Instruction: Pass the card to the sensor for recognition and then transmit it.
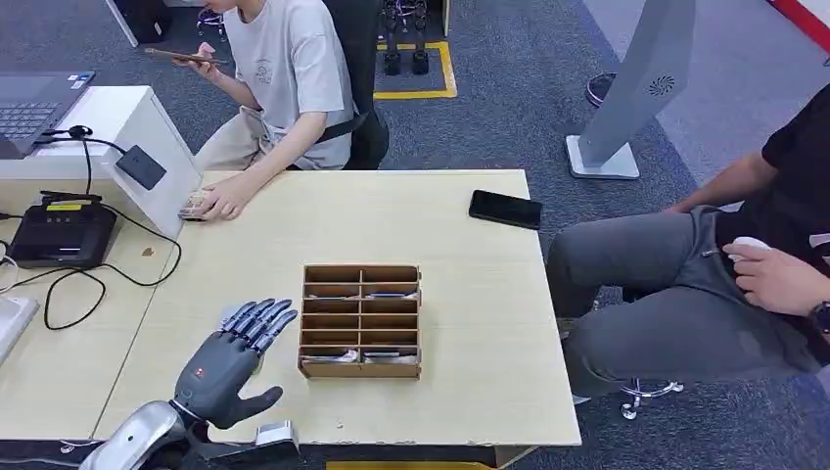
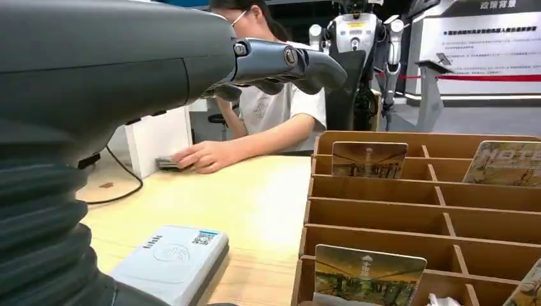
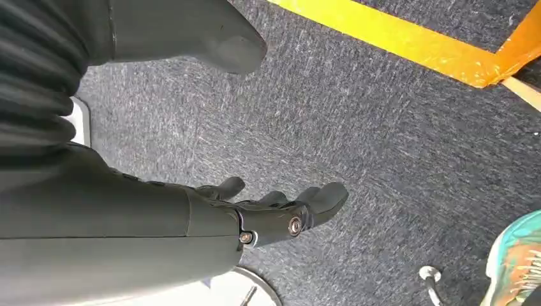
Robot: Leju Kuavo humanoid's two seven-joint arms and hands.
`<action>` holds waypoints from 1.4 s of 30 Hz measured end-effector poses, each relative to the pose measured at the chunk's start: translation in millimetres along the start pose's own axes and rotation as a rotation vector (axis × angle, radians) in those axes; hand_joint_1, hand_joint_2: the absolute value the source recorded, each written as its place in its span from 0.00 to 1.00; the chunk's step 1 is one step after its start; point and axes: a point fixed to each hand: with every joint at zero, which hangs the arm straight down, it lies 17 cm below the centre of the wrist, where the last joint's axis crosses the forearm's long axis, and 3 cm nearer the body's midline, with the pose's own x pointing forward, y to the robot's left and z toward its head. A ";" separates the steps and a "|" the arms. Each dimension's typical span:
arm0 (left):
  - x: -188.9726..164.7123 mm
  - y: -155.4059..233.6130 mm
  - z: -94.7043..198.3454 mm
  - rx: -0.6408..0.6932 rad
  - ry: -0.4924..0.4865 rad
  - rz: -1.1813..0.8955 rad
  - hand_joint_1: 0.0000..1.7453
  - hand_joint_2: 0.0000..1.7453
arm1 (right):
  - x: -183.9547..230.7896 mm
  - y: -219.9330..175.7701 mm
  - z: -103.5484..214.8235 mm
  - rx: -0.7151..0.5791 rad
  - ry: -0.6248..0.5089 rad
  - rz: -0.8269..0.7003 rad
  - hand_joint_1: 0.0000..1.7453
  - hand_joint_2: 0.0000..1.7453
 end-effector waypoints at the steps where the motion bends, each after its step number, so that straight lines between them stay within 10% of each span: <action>1: 0.2 0.0 -0.1 0.000 0.000 0.001 0.00 1.00 | 0.0 0.0 0.0 0.000 0.000 0.000 0.00 1.00; 42: 8.9 -4.4 -1.2 -0.008 -0.017 0.032 0.00 1.00 | -1.2 -0.7 -0.2 -0.003 0.010 -0.009 0.00 1.00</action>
